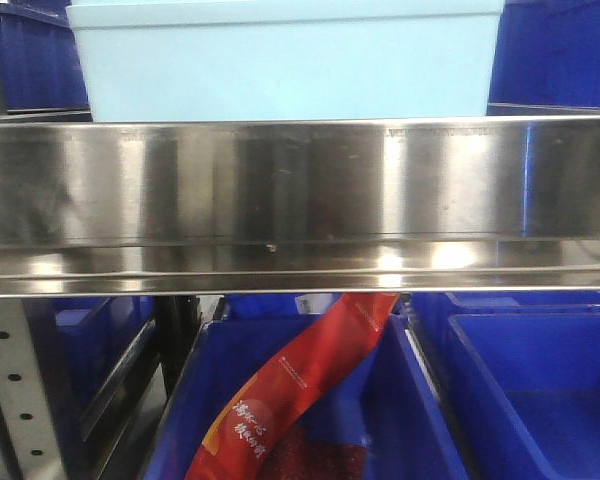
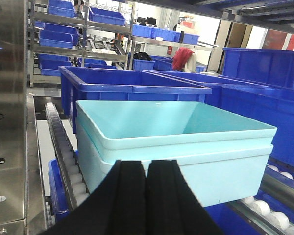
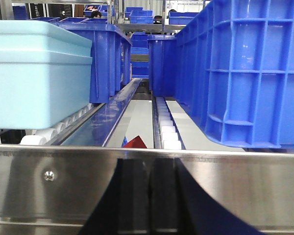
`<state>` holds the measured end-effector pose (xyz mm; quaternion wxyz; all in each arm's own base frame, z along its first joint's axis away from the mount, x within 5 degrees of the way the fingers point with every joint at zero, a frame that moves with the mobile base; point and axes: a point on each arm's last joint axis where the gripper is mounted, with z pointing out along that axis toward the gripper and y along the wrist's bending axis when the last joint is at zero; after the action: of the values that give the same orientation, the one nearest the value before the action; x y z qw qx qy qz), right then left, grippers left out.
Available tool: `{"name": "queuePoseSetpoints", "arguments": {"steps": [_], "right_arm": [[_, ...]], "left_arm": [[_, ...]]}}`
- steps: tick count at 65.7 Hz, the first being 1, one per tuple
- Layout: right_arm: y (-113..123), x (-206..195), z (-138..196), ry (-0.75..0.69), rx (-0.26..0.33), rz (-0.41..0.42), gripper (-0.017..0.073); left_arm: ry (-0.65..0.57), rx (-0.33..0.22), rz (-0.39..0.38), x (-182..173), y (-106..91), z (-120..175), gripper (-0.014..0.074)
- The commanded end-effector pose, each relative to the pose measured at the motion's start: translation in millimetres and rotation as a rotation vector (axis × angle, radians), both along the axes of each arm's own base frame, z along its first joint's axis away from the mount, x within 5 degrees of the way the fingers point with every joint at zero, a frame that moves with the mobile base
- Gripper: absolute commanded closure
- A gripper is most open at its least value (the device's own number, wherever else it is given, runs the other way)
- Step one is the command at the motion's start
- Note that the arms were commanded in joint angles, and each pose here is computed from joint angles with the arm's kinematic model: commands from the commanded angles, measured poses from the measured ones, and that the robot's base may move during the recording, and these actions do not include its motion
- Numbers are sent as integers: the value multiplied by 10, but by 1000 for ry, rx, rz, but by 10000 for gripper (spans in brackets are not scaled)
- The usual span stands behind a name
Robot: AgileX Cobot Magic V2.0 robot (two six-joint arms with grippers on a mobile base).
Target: Move two blue bins to right shelf middle
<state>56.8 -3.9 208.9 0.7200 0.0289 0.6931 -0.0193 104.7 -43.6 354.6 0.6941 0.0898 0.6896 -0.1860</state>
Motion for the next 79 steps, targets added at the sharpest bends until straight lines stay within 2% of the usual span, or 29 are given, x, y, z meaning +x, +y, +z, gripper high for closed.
{"name": "queuePoseSetpoints", "arguments": {"steps": [1,29,36,42,45,59,64,70,79], "right_arm": [[-2,-7,28,-32,-5,-5,722],[-2,-7,28,-32,-5,-5,722],[-2,-7,28,-32,-5,-5,722],[-2,-7,28,-32,-5,-5,722],[-2,-7,28,-32,-5,-5,722],[-2,-7,28,-32,-5,-5,722],[-2,-7,28,-32,-5,-5,722],[-2,-7,28,-32,-5,-5,722],[-2,-7,28,-32,-5,-5,722]], "left_arm": [[-32,-5,-10,-20,-3,29,704],[-26,-6,-10,-18,-4,15,704],[-24,16,40,-94,83,-16,704],[-35,104,127,-189,201,-170,704],[-53,131,163,-234,245,-259,704],[-81,42,309,-427,384,-840,704],[-93,41,336,-464,402,-1021,704],[-97,70,357,-493,414,-1203,704],[-66,75,355,-487,414,-1413,704]]}}
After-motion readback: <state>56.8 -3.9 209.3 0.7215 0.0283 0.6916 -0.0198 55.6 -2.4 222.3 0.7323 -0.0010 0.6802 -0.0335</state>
